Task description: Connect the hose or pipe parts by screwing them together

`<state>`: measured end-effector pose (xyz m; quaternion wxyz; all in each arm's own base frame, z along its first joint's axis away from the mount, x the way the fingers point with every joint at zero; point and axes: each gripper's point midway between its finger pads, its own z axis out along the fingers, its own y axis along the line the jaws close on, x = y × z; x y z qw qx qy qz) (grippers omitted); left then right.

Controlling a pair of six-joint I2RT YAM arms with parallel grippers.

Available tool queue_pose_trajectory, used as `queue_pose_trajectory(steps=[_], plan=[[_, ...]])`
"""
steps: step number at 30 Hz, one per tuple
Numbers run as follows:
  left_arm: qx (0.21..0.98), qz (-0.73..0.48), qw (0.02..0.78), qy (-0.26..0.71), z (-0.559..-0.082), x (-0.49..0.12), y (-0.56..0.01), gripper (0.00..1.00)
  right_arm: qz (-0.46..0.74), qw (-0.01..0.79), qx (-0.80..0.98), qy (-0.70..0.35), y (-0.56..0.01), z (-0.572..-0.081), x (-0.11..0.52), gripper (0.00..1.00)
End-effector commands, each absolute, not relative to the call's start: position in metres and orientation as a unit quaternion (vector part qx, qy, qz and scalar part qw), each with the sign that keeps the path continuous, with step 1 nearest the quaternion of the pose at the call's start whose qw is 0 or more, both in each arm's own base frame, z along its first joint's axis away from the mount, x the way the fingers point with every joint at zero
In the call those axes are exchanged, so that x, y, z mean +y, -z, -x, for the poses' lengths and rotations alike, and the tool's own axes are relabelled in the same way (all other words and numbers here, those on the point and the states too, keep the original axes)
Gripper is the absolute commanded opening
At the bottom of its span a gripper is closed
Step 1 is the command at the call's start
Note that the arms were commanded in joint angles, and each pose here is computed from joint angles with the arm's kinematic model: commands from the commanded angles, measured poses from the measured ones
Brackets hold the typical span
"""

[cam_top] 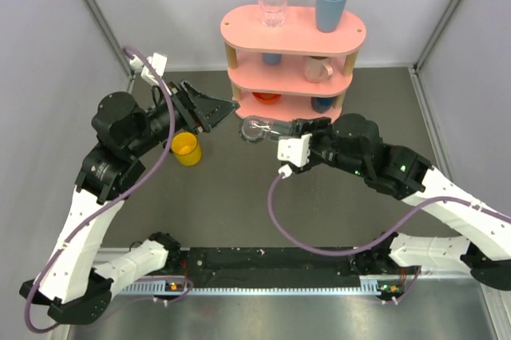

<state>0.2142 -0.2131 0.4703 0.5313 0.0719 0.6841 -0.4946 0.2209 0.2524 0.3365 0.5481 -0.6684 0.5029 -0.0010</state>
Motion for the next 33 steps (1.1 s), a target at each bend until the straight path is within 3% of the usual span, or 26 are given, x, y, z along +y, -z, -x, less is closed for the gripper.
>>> queue_pose_trajectory(steps=[1,3,6,7,12,15,20,33], plan=[[0.765,0.092,0.352,0.532,-0.217,-0.218,-0.428,0.71,0.623,0.642,0.420,0.151,-0.402,-0.246,0.243,0.00],[0.757,0.132,0.304,0.564,-0.215,-0.225,-0.429,0.68,0.622,0.653,0.390,0.185,-0.411,-0.246,0.247,0.00],[0.746,0.187,0.256,0.585,-0.216,-0.229,-0.430,0.51,0.623,0.652,0.366,0.230,-0.416,-0.247,0.248,0.00],[0.744,0.197,0.246,0.589,-0.215,-0.230,-0.431,0.50,0.623,0.648,0.367,0.241,-0.415,-0.249,0.247,0.00],[0.758,0.279,0.168,0.565,-0.216,-0.231,-0.415,0.60,0.629,0.640,0.356,0.259,-0.412,-0.246,0.250,0.00],[0.762,0.300,0.163,0.551,-0.223,-0.232,-0.412,0.73,0.637,0.637,0.347,0.261,-0.411,-0.244,0.255,0.00],[0.756,0.315,0.175,0.546,-0.239,-0.235,-0.411,0.83,0.640,0.638,0.336,0.266,-0.415,-0.242,0.261,0.00],[0.766,0.330,0.142,0.534,-0.255,-0.252,-0.392,0.73,0.644,0.632,0.332,0.274,-0.405,-0.243,0.280,0.00]])
